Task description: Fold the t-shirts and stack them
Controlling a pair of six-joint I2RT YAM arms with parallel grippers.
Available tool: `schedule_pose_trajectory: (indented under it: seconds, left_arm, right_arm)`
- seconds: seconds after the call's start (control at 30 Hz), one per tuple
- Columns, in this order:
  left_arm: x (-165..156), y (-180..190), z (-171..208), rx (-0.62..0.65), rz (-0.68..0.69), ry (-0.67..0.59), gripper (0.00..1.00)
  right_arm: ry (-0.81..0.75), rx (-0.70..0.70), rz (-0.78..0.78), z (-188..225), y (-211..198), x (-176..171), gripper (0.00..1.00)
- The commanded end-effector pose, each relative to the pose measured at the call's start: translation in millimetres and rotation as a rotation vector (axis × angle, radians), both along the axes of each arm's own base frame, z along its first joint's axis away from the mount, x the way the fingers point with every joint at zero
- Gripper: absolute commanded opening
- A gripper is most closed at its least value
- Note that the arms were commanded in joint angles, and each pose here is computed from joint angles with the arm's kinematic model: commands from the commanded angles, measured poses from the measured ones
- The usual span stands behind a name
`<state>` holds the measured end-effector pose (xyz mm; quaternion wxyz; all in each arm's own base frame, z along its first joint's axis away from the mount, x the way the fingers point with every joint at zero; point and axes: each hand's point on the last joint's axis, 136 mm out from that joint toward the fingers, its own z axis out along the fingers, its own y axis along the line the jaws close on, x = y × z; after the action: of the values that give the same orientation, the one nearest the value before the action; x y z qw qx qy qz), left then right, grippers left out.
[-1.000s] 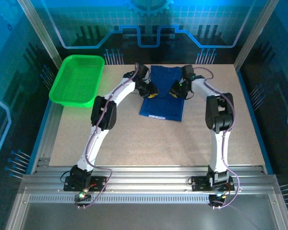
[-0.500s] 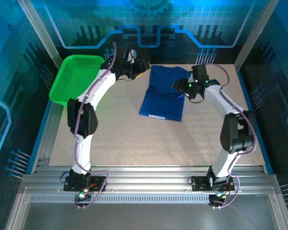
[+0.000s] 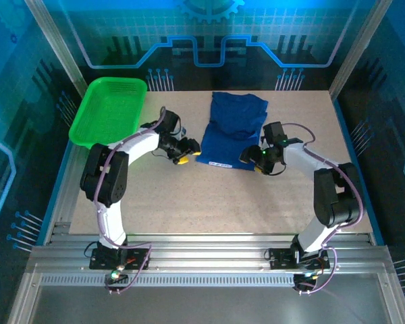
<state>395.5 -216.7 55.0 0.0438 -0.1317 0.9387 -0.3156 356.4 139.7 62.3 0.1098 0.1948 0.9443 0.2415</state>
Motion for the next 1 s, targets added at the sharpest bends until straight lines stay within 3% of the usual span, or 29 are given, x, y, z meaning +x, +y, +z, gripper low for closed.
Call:
schedule_pose_trajectory:
  seconds: [0.0, 0.47, 0.7, 0.83, 0.97]
  left_arm:
    - [11, -13, 3, -0.060, 0.003, -0.034, 0.62]
    - [22, -27, -29, -0.066, 0.030, 0.030, 0.61]
    - [37, -57, -32, -0.087, 0.008, 0.024, 0.56]
    - [42, -73, -38, -0.086, -0.005, 0.034, 0.46]
    - [47, -79, -41, -0.081, 0.000, 0.038, 0.21]
  right_arm:
    - [0.016, 0.009, -0.007, -7, 4, 7, 0.67]
    - [0.069, -0.022, -0.038, -28, -3, 12, 0.67]
    - [0.100, -0.044, -0.068, -42, -6, 25, 0.65]
    - [0.151, -0.067, -0.096, -54, -12, 31, 0.54]
    - [0.188, -0.080, -0.125, -60, -18, 28, 0.24]
